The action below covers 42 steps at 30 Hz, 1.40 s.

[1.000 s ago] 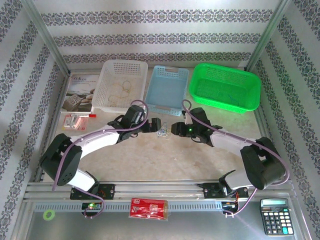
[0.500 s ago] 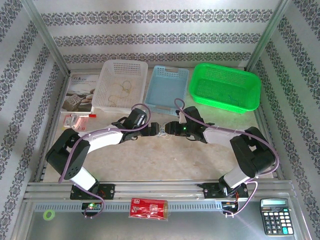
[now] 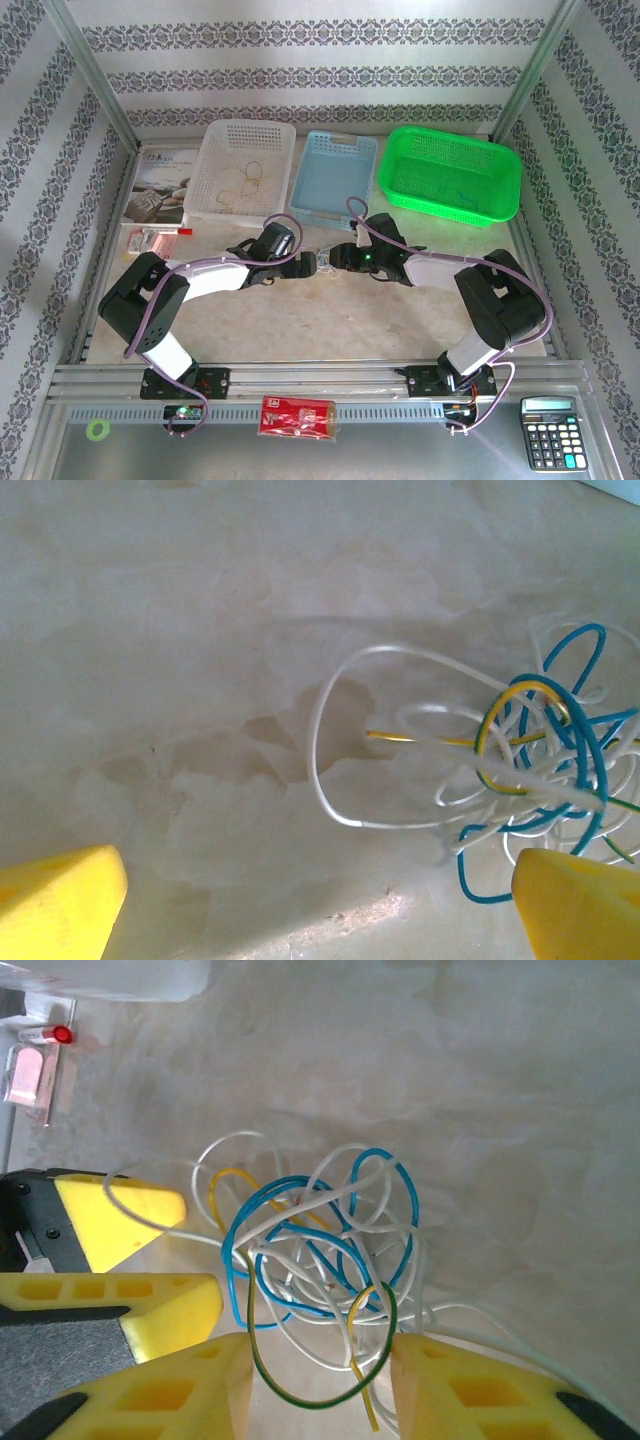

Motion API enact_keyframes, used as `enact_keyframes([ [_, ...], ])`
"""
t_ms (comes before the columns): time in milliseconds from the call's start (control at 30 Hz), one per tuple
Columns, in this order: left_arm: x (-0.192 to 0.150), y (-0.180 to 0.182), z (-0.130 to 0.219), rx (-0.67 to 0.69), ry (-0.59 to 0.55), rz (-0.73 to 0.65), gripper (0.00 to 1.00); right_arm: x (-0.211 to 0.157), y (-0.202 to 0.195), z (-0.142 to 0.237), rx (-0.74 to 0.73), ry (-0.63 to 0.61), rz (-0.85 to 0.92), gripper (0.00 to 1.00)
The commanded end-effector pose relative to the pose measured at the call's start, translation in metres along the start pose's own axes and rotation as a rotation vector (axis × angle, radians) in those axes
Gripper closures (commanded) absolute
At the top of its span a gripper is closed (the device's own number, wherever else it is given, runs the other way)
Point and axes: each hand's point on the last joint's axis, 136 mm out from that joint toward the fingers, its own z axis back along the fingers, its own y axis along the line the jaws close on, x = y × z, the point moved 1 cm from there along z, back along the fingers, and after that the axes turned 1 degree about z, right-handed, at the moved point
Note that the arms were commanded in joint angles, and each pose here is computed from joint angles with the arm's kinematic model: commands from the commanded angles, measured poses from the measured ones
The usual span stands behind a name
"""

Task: Untangle the cables

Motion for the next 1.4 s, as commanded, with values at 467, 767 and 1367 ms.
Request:
enact_keyframes([
  [467,0.004,-0.01,0.017,-0.032,-0.022,-0.002,0.0,-0.005,0.018,0.009,0.083,-0.001,0.007,1.0],
  [767,0.069,-0.037,0.095,-0.118,-0.211,0.001,0.0,0.008,0.034,0.031,0.069,-0.047,0.078,1.0],
  [1367,0.161,-0.051,0.175,-0.27,-0.348,0.075,0.0,0.009,0.028,0.004,-0.242,0.1,0.421,0.45],
])
